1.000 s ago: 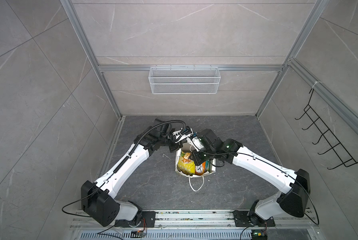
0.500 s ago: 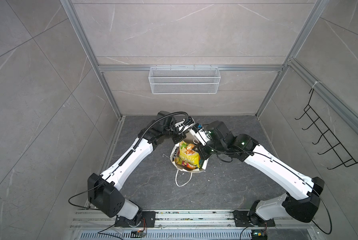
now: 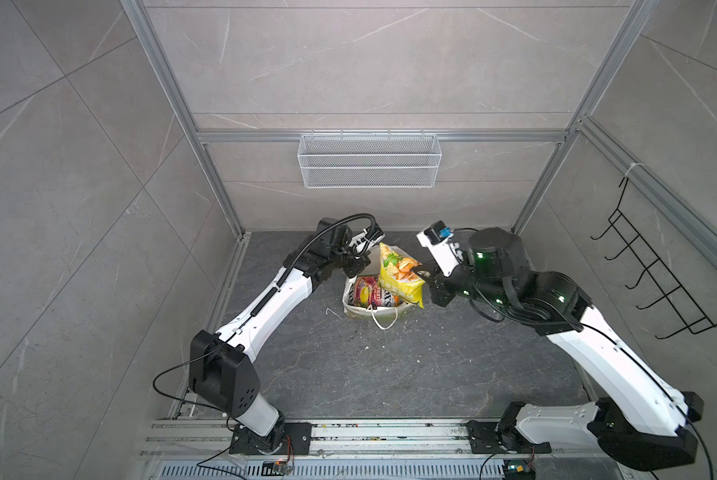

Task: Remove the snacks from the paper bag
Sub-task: 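Carry the yellow chip bag away from the paper bag and release it on the table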

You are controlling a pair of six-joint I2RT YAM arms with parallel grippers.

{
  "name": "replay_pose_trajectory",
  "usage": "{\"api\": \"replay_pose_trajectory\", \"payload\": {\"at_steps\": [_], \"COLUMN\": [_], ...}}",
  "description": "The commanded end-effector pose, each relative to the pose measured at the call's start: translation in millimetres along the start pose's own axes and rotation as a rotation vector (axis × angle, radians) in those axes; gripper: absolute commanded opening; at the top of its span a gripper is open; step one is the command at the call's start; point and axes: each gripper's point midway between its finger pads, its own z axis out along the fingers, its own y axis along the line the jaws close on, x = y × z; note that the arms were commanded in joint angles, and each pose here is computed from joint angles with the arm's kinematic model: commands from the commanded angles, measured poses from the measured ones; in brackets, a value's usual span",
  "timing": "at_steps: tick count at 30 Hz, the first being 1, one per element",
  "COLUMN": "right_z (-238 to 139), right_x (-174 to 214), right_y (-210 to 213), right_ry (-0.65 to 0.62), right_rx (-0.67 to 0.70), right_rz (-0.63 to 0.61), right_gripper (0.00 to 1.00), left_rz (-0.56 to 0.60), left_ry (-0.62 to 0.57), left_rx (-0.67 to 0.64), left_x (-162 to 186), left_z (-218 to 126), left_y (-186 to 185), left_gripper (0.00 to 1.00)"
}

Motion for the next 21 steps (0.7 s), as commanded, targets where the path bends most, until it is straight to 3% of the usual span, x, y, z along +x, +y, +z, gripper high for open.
{"api": "replay_pose_trajectory", "payload": {"at_steps": [1,8,15,21], "right_z": [-32.9,-52.4,-32.0,19.9], "right_x": [-14.4,-3.2,48.5,107.0], "right_y": [-19.9,-45.5,-108.5,-145.7], "right_ry": [-0.133,-0.184,-0.095,-0.053], "right_rx": [0.082,0.185,0.39,0.248], "right_rz": [0.101,0.222,0.414,0.718], "right_gripper": [0.0,0.0,0.0,0.0], "left_rz": [0.055,0.092,0.143,0.149], "left_ry": [-0.235,-0.275,-0.332,-0.332], "left_rx": [-0.081,0.015,0.114,0.211], "left_x": [-54.2,-38.3,-30.1,-20.3], "left_z": [-55.4,-68.6,-79.4,-78.4], "left_y": [6.9,-27.2,-56.9,-78.1], "left_gripper": [0.0,0.0,0.0,0.0]}}
